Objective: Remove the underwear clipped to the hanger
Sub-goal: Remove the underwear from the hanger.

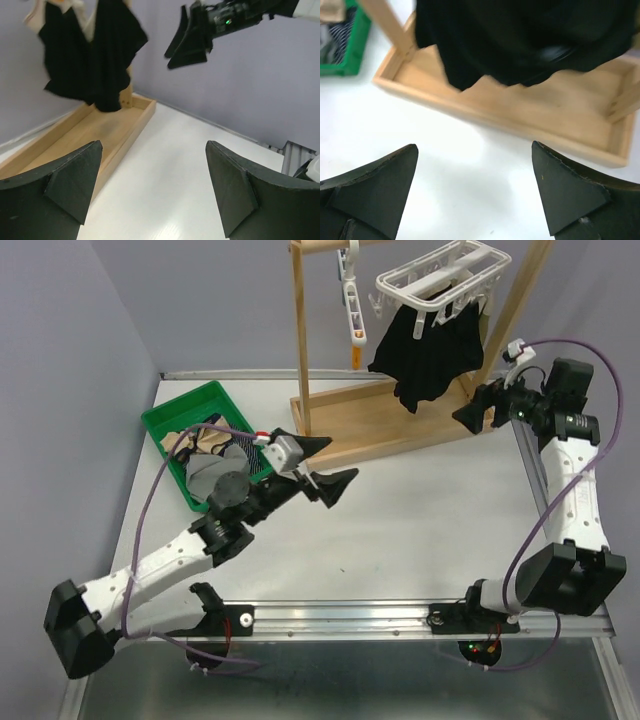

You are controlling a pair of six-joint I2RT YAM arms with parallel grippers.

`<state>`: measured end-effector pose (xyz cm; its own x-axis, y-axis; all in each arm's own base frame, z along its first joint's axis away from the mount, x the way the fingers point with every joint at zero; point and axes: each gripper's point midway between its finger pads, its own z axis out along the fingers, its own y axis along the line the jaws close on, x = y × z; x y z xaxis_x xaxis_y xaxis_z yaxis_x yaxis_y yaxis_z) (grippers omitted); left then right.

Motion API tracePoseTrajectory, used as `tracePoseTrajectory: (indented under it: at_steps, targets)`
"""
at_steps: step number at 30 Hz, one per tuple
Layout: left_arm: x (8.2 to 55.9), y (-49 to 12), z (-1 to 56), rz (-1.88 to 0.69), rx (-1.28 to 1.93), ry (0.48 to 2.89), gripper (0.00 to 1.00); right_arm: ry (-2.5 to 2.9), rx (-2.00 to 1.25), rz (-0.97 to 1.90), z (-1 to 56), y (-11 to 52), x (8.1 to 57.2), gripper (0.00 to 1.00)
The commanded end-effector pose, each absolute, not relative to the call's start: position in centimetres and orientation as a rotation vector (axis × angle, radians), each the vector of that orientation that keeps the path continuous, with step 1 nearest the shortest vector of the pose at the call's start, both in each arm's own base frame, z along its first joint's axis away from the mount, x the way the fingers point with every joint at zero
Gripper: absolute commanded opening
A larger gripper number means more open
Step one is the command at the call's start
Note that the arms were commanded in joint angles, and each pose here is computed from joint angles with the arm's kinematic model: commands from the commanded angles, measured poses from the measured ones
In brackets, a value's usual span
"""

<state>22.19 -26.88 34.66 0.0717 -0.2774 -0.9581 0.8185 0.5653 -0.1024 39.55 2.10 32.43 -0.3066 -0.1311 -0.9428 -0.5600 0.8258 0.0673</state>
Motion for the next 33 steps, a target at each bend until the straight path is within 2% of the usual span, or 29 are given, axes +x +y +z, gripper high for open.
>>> tracePoseTrajectory:
  at_steps: [1,5,8,9,11,12,13,15,16,21,33]
  targets:
    - [22.1,-30.8,42.8,-0.817,0.53,0.975,0.96,1.828,-0.667,0.591,30.1,5.0,34.9,1.0]
    - [23.7,-36.7,44.8,-0.768,0.602,0.88,0.96,1.838,-0.714,0.663,26.7,6.0,33.0,1.0]
    - [24.7,-38.3,46.7,-0.719,0.598,0.787,0.97,1.854,-0.715,0.636,24.9,5.8,32.5,1.0]
    - [25.6,-39.9,45.7,-0.701,0.628,0.788,0.97,1.842,-0.728,0.621,24.9,5.8,32.2,1.0]
    - [26.1,-41.3,48.6,-0.693,0.602,0.69,0.97,1.839,-0.734,0.612,24.1,5.8,32.1,1.0]
    - [26.8,-42.3,47.1,-0.677,0.626,0.707,0.97,1.842,-0.734,0.623,23.8,5.9,32.0,1.0]
    - [27.2,-42.4,49.2,-0.665,0.592,0.67,0.97,1.835,-0.738,0.633,23.7,6.0,31.9,1.0]
    - [28.8,-44.5,48.0,-0.611,0.615,0.673,0.98,1.835,-0.741,0.662,23.3,6.3,31.7,1.0]
    - [29.3,-44.5,49.6,-0.589,0.584,0.647,0.99,1.836,-0.742,0.664,23.3,6.4,31.7,1.0]
    - [32.8,-47.1,50.1,-0.551,0.576,0.623,0.99,1.856,-0.755,0.664,22.6,7.1,31.4,1.0]
    - [38.6,-47.9,51.8,-0.515,0.503,0.614,0.98,1.854,-0.795,0.636,22.8,8.2,31.1,1.0]
